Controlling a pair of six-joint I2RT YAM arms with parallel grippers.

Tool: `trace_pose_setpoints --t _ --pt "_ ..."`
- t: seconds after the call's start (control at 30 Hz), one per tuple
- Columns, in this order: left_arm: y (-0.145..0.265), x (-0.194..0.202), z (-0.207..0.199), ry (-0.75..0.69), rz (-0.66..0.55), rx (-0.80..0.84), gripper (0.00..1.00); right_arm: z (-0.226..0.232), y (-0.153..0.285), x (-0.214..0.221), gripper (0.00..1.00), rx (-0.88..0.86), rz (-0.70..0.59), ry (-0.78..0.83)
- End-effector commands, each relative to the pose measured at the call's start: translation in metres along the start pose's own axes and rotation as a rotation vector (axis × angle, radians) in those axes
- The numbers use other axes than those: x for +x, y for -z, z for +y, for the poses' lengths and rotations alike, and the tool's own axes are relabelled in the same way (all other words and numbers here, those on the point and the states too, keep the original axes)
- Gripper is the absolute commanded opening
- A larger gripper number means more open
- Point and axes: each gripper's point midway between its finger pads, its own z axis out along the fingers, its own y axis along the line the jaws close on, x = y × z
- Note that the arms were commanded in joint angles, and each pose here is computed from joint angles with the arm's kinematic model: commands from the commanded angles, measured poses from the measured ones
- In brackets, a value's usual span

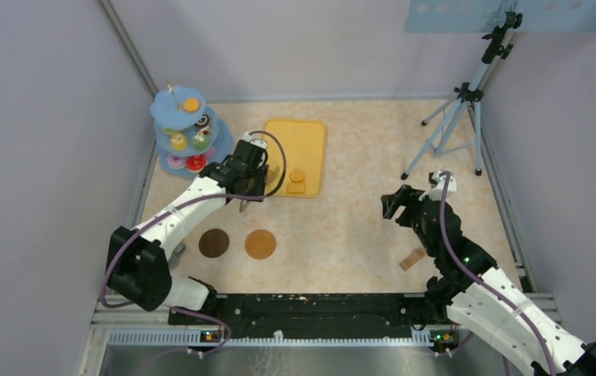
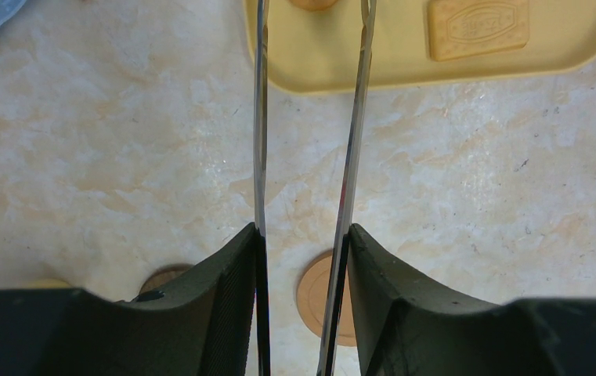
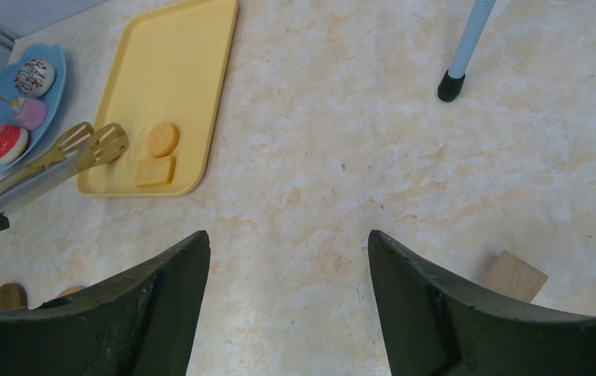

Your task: Serve the afternoon tea

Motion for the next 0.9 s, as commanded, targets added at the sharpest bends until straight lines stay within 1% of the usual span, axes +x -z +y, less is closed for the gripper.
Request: trace_pose_setpoints --t 0.0,0.17,0.5,0.7,0.87 --pt "0.009 0.000 0.005 0.001 -0.022 -0.002 0.49 0.006 0.000 -0.010 0.73 -0.023 -0.033 -0.026" --pt "0.008 0.002 0.005 0.001 -0.023 -0.003 0.49 0.009 -0.001 -0.010 0.73 -0.033 -0.034 -0.031" --pt "0.002 -0.002 0.003 -0.010 -0.019 0.001 0.43 0.007 0.000 -0.010 0.72 -0.027 -0.032 -0.031" --pt "0.008 -0.007 0.007 -0.018 -0.011 -0.019 0.32 0.007 0.000 -0.011 0.72 -0.026 -0.034 -0.029" --pt "0.025 -0.028 0.004 -0.005 -0.068 -0.003 0.26 0.008 0.000 -0.011 0.72 -0.029 -0.036 -0.029"
